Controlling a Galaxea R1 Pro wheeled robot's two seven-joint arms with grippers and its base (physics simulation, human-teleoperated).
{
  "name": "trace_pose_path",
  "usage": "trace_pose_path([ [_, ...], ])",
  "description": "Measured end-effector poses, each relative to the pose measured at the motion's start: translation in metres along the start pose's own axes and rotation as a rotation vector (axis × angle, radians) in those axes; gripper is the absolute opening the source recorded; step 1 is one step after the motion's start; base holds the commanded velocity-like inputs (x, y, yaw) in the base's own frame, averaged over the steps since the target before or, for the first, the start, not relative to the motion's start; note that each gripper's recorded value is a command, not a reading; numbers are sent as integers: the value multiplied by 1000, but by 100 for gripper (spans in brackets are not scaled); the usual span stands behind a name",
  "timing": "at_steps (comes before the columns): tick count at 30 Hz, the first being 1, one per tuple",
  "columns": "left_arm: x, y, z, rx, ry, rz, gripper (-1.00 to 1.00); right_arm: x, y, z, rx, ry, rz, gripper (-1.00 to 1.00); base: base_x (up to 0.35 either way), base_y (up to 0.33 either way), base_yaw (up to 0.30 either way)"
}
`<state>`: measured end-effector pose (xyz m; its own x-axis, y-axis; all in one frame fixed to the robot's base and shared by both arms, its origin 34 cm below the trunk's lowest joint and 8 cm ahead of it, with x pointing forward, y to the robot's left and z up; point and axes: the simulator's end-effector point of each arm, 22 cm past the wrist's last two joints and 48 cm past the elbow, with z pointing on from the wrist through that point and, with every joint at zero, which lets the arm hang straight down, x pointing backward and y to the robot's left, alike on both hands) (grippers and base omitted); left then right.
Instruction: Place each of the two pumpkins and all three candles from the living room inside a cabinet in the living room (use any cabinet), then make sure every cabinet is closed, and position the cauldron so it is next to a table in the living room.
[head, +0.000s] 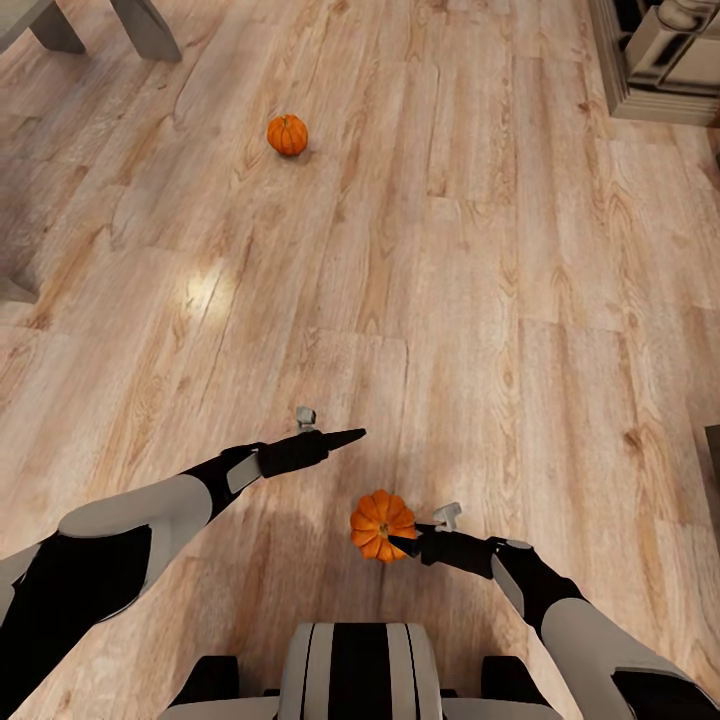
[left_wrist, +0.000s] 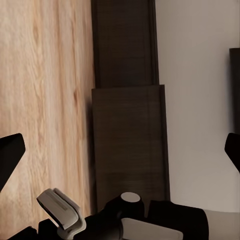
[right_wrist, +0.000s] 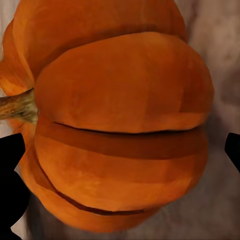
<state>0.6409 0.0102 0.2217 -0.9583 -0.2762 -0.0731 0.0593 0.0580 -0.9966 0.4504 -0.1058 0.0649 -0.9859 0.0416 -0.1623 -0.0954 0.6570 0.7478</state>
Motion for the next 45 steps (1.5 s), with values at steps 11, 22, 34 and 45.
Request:
trace_pose_path([
  [11,2,3,0,0,1,-6,100,-4,-2,2,16,20,43,100,0,0,105],
  [22,3,3,1,1,1,-8,100,-14,10,16,13,3,27,-100,0,0,14],
  [34,3,3,2,0,1,-8,100,-14,15,12,-23,3,24,-100,0,0,0],
  [45,-2,-7,-7,49,-6,-3,100,-33,36,-4,-160,-30,54,-100,0,0,0],
])
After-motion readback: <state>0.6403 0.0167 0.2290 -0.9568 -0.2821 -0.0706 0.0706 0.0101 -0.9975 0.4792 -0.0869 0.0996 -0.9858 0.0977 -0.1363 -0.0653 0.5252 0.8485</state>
